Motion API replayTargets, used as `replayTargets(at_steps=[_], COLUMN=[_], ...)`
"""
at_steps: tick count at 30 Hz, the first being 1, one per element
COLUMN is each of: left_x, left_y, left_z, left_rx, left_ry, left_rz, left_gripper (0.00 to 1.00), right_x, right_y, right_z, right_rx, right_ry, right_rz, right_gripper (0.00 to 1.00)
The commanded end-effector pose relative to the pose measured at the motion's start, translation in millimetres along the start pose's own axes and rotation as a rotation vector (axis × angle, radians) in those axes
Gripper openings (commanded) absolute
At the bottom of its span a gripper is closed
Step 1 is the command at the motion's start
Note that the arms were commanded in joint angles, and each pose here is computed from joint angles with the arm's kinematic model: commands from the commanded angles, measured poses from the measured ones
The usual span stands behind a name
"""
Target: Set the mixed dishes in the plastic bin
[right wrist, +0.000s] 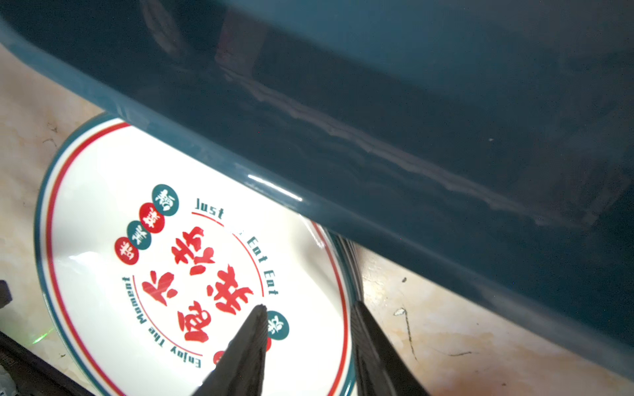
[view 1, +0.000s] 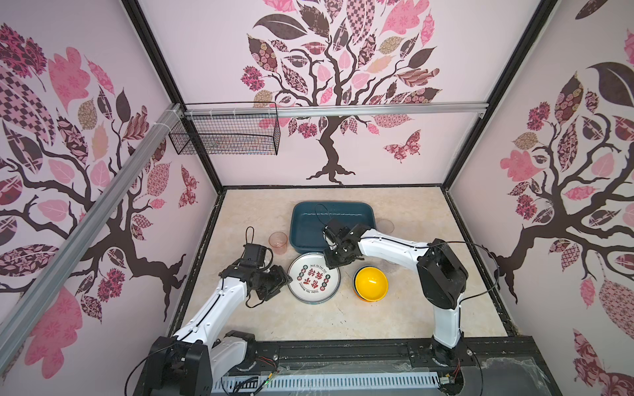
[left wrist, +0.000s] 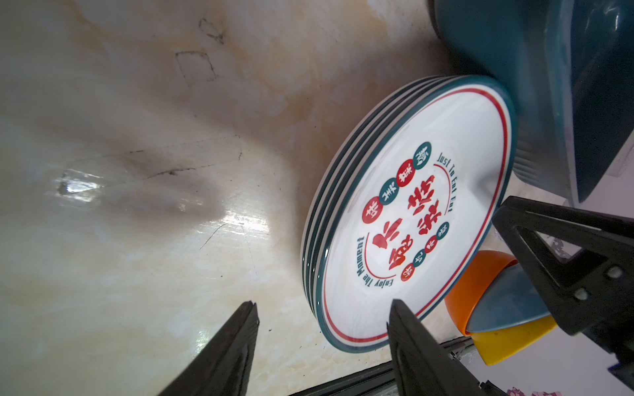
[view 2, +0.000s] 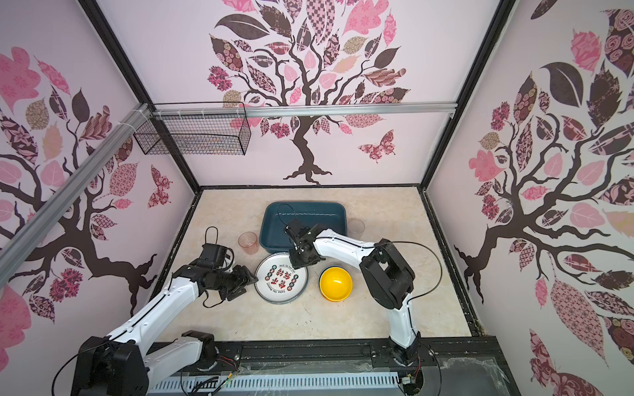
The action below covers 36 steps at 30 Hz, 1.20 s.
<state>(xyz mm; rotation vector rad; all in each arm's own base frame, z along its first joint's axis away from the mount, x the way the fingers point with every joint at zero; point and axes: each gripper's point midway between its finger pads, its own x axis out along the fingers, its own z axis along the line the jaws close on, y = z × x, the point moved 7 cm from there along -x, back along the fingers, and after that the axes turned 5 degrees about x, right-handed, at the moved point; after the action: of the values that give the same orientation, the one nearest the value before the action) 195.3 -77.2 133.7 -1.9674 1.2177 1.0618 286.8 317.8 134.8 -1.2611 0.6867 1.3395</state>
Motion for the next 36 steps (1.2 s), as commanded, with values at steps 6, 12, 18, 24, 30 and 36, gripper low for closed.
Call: replayTargets(at_steps=[6, 12, 18, 24, 30, 36], left_x=[6, 6, 5, 5, 5, 6], left_y=[3, 3, 3, 3, 4, 4], left_z=[6, 6, 6, 5, 6, 6], left_rx=[-0.001, -0.002, -0.002, 0.000, 0.001, -0.002], left_ry=[-0.022, -0.023, -0.025, -0.022, -0.022, -0.024], left_rz=[0.011, 0.012, 0.011, 0.011, 0.014, 0.015], left_gripper=[0.64, 0.64, 0.64, 0.64, 0.64, 0.64], right_x=[5, -13, -26, -16, -6, 1], right_y=[5, 1, -2, 1, 2, 4], right_z=[0, 1, -1, -4, -3, -3], right_rx=[-0.001, -0.003, -0.007, -0.008, -0.004, -0.004], right_ry=[-0.002, 0.003, 0.029, 0.042, 0.031, 0.025], right_rz=[0.025, -0.027, -0.067, -0.047, -0.020, -0.002], right_gripper=[0.46, 0.45, 0.46, 0.48, 0.47, 0.47])
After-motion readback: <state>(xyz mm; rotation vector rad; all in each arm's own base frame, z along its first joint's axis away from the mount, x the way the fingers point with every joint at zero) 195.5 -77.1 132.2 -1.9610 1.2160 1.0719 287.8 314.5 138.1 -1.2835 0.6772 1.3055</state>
